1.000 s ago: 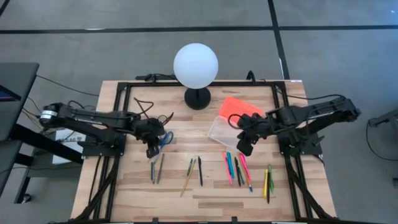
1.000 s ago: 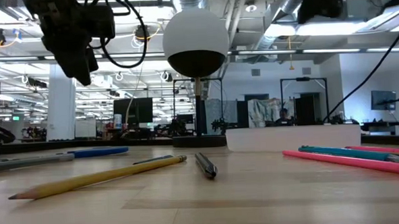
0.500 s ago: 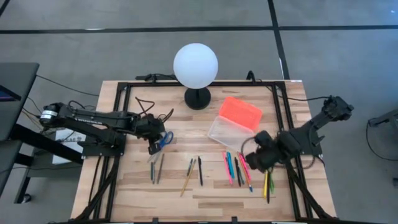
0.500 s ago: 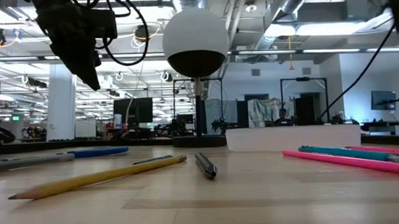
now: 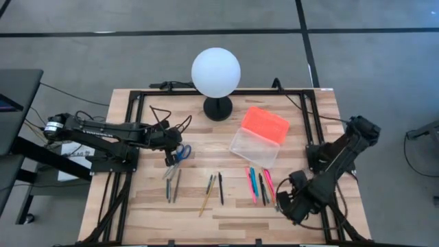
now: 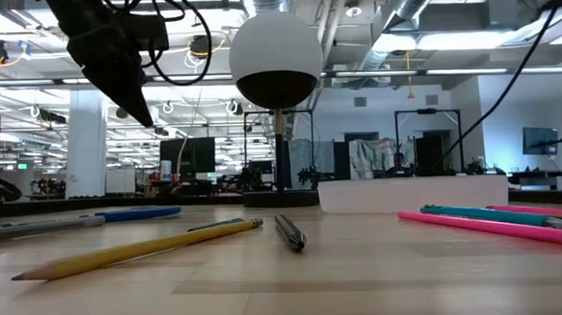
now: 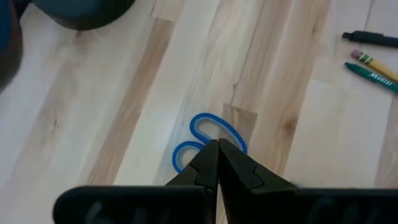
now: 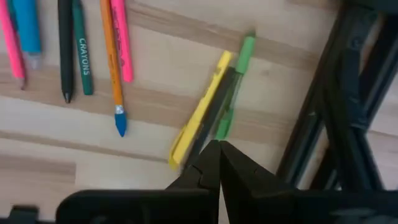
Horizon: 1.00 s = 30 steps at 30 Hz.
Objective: Pick & place school supplies into a supply box
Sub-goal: Put the black pen into the orange supply box
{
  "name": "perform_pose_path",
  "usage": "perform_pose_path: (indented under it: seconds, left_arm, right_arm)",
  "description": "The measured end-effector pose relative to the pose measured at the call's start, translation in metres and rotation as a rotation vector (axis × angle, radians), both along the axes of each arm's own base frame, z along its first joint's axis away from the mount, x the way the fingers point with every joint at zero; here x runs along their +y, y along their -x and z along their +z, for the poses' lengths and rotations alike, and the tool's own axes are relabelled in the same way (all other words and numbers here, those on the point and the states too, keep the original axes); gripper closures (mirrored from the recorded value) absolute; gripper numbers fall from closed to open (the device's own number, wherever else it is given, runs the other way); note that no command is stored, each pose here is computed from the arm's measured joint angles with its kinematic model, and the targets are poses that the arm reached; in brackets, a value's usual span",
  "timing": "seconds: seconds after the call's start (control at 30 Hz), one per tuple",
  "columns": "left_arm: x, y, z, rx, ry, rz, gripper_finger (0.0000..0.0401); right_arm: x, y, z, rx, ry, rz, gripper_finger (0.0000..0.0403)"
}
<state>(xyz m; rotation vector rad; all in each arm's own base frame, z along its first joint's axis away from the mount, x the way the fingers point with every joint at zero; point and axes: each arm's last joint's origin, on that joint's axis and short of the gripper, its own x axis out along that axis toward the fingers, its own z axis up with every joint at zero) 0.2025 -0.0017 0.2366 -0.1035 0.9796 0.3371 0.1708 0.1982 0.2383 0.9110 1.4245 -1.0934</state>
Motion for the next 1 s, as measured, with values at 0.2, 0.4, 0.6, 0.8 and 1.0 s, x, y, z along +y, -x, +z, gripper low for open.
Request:
perform_pose_path:
  seconds: [0.2,0.4,0.6,0.8,1.0]
  left_arm:
    - [0.000,-0.001,0.001,-0.018,0.015,0.002,0.0401]
    - [0.000,-0.002,0.001,-0.032,0.033,0.030,0.0401]
    - [0.000,-0.002,0.001,-0.044,0.054,0.058,0.0401]
    - [-0.001,-0.004,0.003,-0.074,0.080,0.070,0.0401]
    - [-0.002,-0.009,0.006,-0.137,0.118,0.069,0.0401]
  right_arm:
    - [0.009,-0.003,-0.018,0.051,0.059,0.015,0.0403]
    - [0.022,-0.001,-0.033,0.069,0.082,0.049,0.0376]
    - [0.037,-0.001,-0.057,0.139,0.077,0.065,0.0321]
    - [0.052,-0.001,-0.082,0.165,0.075,0.075,0.0304]
    - [0.064,-0.007,-0.099,0.102,0.041,0.080,0.0305]
